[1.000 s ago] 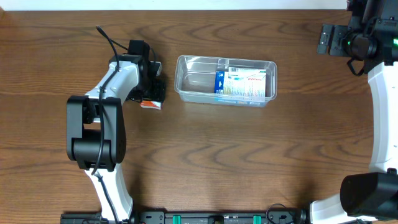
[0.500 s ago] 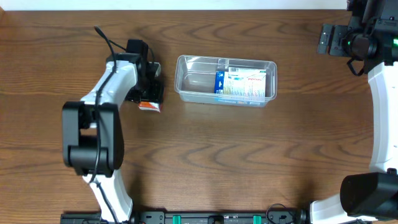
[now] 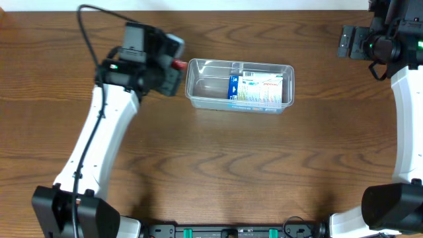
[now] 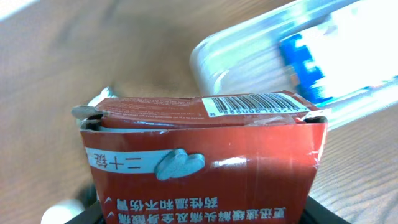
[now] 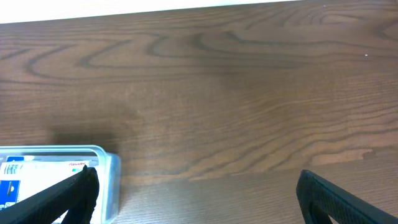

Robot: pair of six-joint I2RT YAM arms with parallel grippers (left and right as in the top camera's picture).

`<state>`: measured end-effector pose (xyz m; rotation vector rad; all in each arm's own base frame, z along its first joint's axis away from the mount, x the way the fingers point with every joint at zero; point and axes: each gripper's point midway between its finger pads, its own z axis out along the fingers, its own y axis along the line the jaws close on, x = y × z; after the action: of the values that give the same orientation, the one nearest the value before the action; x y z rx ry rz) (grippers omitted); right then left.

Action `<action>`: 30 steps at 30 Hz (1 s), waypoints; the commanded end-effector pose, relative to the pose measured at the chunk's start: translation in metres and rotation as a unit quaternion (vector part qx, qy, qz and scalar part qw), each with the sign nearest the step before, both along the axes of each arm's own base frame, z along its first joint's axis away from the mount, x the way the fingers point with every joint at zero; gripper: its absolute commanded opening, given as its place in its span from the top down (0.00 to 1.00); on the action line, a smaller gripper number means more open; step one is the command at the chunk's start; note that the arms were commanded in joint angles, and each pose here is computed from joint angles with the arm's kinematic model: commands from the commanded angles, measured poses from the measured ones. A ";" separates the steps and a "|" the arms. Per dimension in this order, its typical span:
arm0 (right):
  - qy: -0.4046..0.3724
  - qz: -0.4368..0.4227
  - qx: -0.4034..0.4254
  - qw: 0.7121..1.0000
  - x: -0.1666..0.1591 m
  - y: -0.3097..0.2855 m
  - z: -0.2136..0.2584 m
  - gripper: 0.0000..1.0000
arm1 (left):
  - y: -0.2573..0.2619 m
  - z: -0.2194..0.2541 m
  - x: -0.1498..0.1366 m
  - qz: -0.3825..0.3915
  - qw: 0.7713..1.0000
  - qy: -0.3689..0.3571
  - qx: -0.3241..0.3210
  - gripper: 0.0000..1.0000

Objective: Pack container
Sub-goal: 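Lift the red-white box with left gripper and carry it over the container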

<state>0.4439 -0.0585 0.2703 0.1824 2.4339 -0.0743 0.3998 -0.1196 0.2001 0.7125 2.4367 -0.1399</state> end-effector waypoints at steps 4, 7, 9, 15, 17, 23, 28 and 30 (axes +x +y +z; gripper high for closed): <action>-0.001 -0.009 0.002 1.000 0.000 -0.003 0.001 0.01 | -0.075 0.012 0.001 -0.147 0.986 -0.073 0.023 0.39; -0.001 -0.010 0.002 1.000 0.000 -0.003 0.001 0.01 | -0.103 0.016 0.006 -0.169 0.980 -0.106 0.022 0.39; -0.001 -0.010 0.002 1.000 0.000 -0.003 0.001 0.01 | -0.118 0.016 0.007 -0.180 0.976 -0.118 0.019 0.40; -0.001 -0.009 0.002 1.000 0.000 -0.003 0.001 0.01 | -0.129 0.001 0.001 -0.164 0.981 -0.099 0.032 0.48; -0.001 -0.010 0.002 1.000 0.000 -0.003 0.001 0.01 | -0.131 -0.002 -0.002 -0.158 0.983 -0.091 0.028 0.47; -0.001 -0.009 0.002 1.000 0.000 -0.003 0.001 0.01 | -0.140 0.003 0.000 -0.162 0.981 -0.104 0.020 0.48; -0.001 -0.010 0.002 1.000 0.000 -0.003 0.001 0.01 | -0.160 -0.001 0.007 -0.188 0.974 -0.128 0.018 0.48; -0.001 -0.009 0.002 1.000 0.000 -0.003 0.001 0.01 | -0.170 -0.008 0.008 -0.205 0.969 -0.134 0.024 0.47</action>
<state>0.4439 -0.0585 0.2703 0.1824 2.4339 -0.0743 0.4053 -0.2749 0.2051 1.1014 2.0437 -0.1495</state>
